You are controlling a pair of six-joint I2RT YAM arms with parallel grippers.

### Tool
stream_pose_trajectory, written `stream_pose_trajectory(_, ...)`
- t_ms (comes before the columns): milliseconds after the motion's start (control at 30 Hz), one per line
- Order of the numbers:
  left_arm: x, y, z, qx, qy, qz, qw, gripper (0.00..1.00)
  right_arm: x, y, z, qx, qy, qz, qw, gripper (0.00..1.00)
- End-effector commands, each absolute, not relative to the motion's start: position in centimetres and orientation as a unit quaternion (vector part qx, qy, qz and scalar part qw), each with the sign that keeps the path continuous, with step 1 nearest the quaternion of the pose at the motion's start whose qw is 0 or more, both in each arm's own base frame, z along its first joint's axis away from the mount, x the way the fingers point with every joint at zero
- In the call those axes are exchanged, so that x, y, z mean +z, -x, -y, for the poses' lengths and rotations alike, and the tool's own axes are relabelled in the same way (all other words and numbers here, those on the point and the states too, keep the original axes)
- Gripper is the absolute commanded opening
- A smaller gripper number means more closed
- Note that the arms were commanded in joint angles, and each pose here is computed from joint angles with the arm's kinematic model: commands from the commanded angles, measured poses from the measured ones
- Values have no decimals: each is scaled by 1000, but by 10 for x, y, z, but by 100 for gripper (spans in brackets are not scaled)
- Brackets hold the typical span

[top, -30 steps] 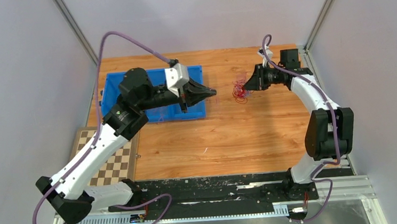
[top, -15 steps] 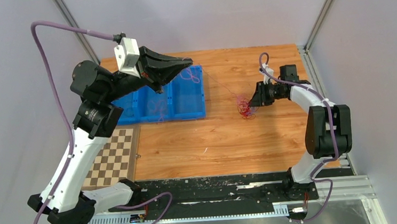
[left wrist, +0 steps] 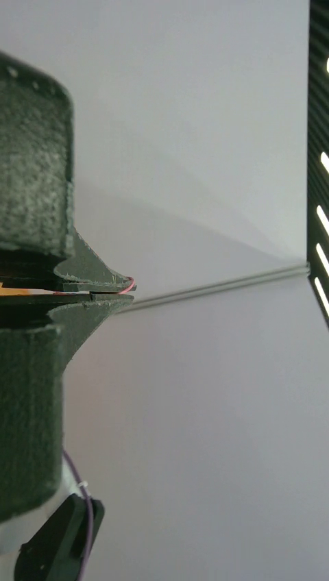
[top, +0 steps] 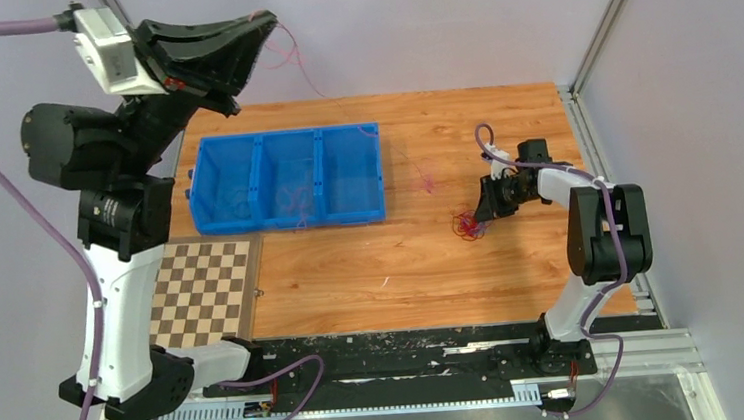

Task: Untangle the cables

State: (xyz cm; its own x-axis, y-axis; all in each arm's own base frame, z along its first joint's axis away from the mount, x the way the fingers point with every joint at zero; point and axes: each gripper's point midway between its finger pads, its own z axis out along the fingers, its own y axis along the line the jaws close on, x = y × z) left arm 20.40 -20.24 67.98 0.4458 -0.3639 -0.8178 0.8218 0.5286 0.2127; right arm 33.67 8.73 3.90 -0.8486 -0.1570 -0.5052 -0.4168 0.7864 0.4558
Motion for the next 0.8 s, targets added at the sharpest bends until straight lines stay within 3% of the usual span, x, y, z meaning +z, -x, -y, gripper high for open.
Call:
stream_pose_trajectory(0,710,-212,173,-319,-247,-360,841,0,25,-339,-76,253,172,-926,221,14)
stream_pose_trajectory(100,723,-218,159,-274,-227,-355,865,0,20,-336,-73,244,173,-930,214,10)
stream_pose_trajectory(167,731,-221,149,-242,-213,-347,881,0,18,-335,-72,240,174,-931,211,1)
stream_pose_trajectory(267,737,-223,140,-215,-203,-343,892,0,18,-336,-71,239,178,-931,209,0)
stream_pose_trajectory(367,728,-221,149,-232,-225,-351,878,0,37,-336,-82,271,197,-916,219,14)
stream_pose_trajectory(533,694,-206,175,-301,-280,-360,837,0,109,-343,-109,315,253,-863,304,60)
stream_pose_trajectory(767,686,-203,186,-348,-284,-357,819,0,199,-331,-161,322,370,-775,398,89)
